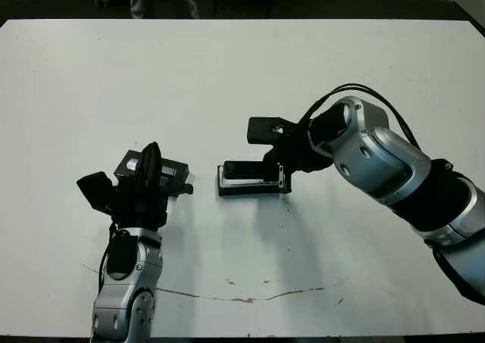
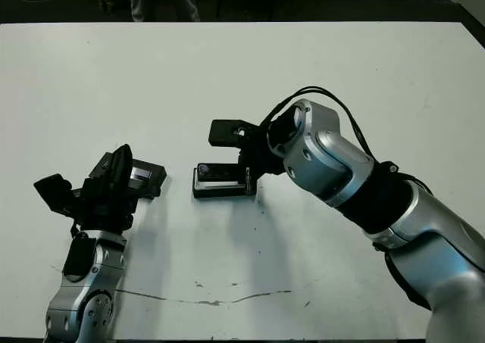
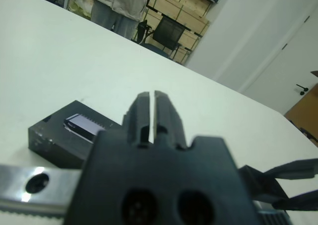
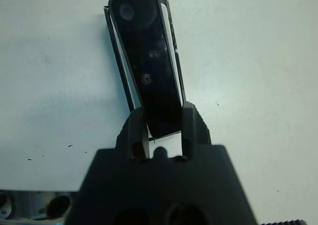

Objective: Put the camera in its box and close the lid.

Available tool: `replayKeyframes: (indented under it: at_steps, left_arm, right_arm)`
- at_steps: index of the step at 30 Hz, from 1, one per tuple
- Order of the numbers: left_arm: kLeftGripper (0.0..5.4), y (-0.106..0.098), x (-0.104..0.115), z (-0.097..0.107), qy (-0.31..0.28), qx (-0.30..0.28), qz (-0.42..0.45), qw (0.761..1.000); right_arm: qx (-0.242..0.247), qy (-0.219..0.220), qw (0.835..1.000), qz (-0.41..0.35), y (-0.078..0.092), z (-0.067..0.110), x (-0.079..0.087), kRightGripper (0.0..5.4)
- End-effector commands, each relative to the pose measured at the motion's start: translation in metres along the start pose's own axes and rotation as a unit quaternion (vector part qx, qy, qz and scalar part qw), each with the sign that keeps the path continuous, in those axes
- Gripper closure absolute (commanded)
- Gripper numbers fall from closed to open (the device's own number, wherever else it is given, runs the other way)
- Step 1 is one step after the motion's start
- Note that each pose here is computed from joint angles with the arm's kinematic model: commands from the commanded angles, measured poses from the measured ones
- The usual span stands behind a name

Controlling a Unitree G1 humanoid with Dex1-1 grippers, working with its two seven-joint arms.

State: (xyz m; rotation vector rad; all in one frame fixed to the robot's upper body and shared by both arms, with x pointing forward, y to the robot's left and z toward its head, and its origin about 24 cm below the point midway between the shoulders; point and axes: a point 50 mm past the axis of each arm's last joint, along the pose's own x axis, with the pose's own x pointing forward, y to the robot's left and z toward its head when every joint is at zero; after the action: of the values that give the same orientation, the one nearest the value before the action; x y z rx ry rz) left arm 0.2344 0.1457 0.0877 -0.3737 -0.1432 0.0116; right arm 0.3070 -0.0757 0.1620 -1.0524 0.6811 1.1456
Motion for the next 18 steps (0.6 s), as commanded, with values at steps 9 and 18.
replayKeyframes:
  at_steps: [9,18]
  left_arm:
    - [5.4,0.0022,-0.0043,-0.0076,0.017,0.0,0.011,1.0]
    - [5.4,0.0016,-0.0052,-0.0076,0.017,0.002,0.014,1.0]
  right_arm:
    - [-0.015,0.013,1.0,0.003,0.0057,-0.0016,0.0125,5.05]
    - [-0.034,0.014,0.999,0.006,0.0066,0.0004,0.0147,5.05]
